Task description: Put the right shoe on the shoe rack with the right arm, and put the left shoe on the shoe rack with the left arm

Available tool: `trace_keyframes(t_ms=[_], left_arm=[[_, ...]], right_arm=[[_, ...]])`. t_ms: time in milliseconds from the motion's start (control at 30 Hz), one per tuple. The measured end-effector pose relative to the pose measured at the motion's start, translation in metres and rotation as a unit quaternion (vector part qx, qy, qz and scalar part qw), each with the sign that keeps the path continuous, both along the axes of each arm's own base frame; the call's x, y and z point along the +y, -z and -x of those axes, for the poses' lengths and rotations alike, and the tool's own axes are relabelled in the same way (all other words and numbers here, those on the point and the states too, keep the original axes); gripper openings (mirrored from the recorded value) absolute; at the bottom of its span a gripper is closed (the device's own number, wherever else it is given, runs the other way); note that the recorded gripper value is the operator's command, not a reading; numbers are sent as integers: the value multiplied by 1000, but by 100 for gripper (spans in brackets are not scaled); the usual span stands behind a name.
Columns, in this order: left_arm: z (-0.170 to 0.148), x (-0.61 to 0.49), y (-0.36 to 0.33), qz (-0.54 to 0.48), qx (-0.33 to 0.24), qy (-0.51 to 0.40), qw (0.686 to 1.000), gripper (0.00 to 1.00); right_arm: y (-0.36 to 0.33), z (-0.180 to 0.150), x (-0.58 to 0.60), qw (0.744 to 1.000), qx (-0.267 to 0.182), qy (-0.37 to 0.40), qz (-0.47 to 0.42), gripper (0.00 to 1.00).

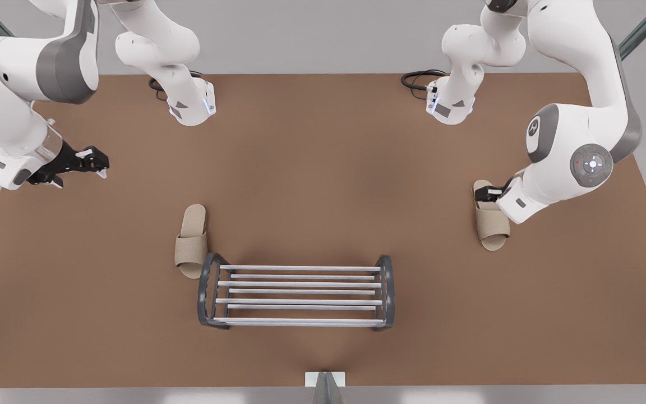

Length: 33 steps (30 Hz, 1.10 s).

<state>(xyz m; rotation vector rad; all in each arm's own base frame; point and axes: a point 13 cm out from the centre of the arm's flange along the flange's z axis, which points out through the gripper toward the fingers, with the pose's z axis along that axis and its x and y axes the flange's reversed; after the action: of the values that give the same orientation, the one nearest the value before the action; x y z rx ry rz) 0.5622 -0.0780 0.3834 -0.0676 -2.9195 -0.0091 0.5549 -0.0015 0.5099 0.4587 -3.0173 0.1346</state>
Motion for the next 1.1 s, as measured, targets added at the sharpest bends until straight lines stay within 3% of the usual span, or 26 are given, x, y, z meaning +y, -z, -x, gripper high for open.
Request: trace_keyframes(t_ms=[133, 267, 333, 400, 500, 567, 733, 867, 967, 1100], left_arm=[[4, 2, 18, 10, 8, -16, 1000, 100], [51, 30, 137, 115, 40, -121, 985, 100], [52, 11, 172, 193, 7, -180, 964, 100], [42, -13, 193, 270, -36, -249, 929, 100], [15, -8, 199, 316, -116, -306, 891, 100], [15, 6, 210, 332, -153, -351, 862, 100], [45, 12, 254, 361, -219, -511, 749, 100], [60, 10, 270, 348, -269, -572, 692, 100], [52, 14, 265, 342, -302, -598, 659, 100], [48, 20, 263, 330, -325, -606, 647, 100]], right_arm=[[17, 10, 0, 1000, 19, 9, 1, 100], [155, 142, -5, 996, 89, 0, -9, 100], [236, 184, -25, 995, 91, 23, -25, 100], [304, 201, -35, 996, 75, 41, -35, 100], [373, 204, -44, 997, 24, 56, -42, 100], [412, 205, -48, 997, -12, 61, -40, 100], [449, 180, -69, 989, -125, 71, -28, 100], [432, 136, -81, 975, -208, 72, -21, 100], [434, 105, -70, 969, -237, 60, -23, 100], [448, 89, -23, 966, -247, 51, -59, 100]])
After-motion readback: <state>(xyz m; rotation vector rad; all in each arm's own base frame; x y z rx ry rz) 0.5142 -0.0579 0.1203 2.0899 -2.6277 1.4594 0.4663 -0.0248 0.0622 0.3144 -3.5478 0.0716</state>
